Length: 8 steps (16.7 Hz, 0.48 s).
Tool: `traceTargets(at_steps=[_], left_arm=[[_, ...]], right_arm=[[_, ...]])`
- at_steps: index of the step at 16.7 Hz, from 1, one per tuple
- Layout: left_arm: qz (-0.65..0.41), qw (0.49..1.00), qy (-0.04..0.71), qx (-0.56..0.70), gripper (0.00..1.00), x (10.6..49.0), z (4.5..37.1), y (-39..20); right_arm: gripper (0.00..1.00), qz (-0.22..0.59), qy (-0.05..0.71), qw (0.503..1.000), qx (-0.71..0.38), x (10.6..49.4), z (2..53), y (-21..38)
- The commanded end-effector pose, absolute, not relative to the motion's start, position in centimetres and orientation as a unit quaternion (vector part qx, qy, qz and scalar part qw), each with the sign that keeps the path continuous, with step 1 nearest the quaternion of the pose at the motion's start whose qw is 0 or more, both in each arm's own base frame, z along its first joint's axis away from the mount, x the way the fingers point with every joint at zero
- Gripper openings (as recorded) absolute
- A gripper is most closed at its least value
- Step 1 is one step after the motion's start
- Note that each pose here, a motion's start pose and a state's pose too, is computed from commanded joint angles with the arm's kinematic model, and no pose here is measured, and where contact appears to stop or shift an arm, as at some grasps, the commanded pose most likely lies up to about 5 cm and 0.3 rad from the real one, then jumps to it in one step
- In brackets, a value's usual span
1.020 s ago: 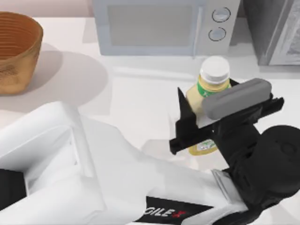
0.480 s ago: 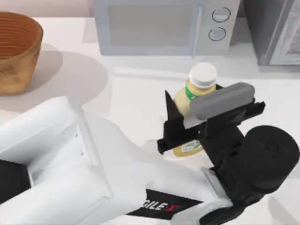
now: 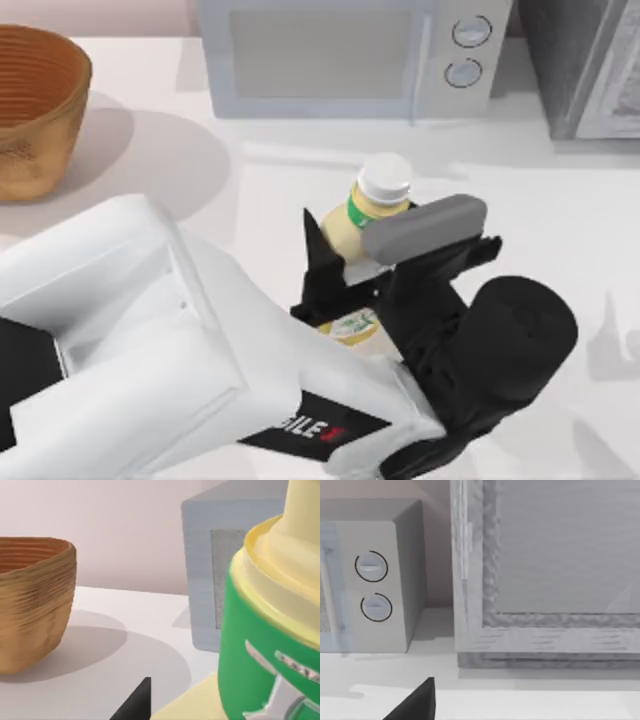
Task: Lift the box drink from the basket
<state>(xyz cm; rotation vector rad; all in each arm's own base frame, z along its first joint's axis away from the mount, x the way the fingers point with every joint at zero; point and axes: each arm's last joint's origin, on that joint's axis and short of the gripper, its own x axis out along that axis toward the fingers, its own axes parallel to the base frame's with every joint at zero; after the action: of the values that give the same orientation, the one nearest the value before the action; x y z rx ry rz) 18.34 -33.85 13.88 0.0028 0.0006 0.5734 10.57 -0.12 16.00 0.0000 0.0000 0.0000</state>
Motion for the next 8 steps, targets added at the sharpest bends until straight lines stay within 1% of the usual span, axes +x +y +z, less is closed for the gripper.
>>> traceTargets(at_steps=[8], left_arm=[[0.283,0.959,0.000,0.001,0.60,18.34,13.88,-33.85]], right_arm=[[1.00,0.000,0.000,1.000,0.000,10.57,16.00,-0.12]])
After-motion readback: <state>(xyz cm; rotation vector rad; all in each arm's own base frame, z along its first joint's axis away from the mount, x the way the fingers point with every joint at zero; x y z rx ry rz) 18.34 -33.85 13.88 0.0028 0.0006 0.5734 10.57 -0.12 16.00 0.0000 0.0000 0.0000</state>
